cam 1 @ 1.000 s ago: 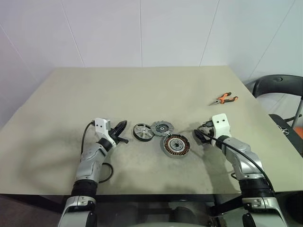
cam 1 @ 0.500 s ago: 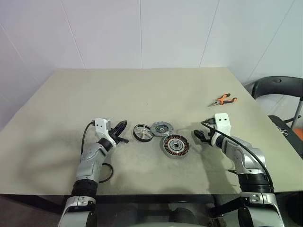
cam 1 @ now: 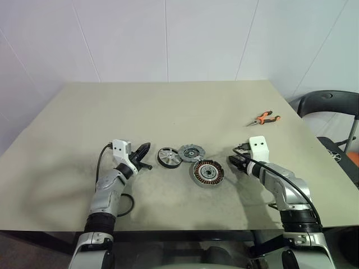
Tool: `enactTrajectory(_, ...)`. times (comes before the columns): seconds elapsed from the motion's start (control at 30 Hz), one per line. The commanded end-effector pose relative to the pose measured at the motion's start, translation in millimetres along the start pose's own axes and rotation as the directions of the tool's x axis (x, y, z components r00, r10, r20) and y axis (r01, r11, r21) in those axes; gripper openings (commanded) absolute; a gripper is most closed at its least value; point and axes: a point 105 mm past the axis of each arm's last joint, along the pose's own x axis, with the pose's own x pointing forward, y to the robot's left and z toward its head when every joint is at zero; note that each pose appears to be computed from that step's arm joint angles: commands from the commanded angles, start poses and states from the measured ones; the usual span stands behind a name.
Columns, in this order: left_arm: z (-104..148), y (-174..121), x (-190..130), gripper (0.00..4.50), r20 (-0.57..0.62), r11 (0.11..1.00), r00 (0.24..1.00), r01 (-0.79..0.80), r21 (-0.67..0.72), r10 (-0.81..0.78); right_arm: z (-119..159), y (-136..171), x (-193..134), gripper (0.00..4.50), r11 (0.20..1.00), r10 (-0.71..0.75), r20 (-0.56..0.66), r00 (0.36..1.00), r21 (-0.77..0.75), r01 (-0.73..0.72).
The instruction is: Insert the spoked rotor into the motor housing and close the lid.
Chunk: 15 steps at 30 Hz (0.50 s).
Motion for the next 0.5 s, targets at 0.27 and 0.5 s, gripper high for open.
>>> enactTrajectory(0.27,19.4,-4.0,6.6,0.0,0.047,0.999,0.999,0.019,0.045,-0.021,-33.5,-8.6,0.7,2.84,0.99,-0.01,-0.13,0.992,0.14,0.028)
enactTrajectory(0.5,20.2,-3.9,8.4,0.0,0.046,0.999,0.999,0.021,0.047,-0.023,-35.1,-9.4,0.2,1.61,0.993,-0.022,-0.141,0.99,0.108,0.037)
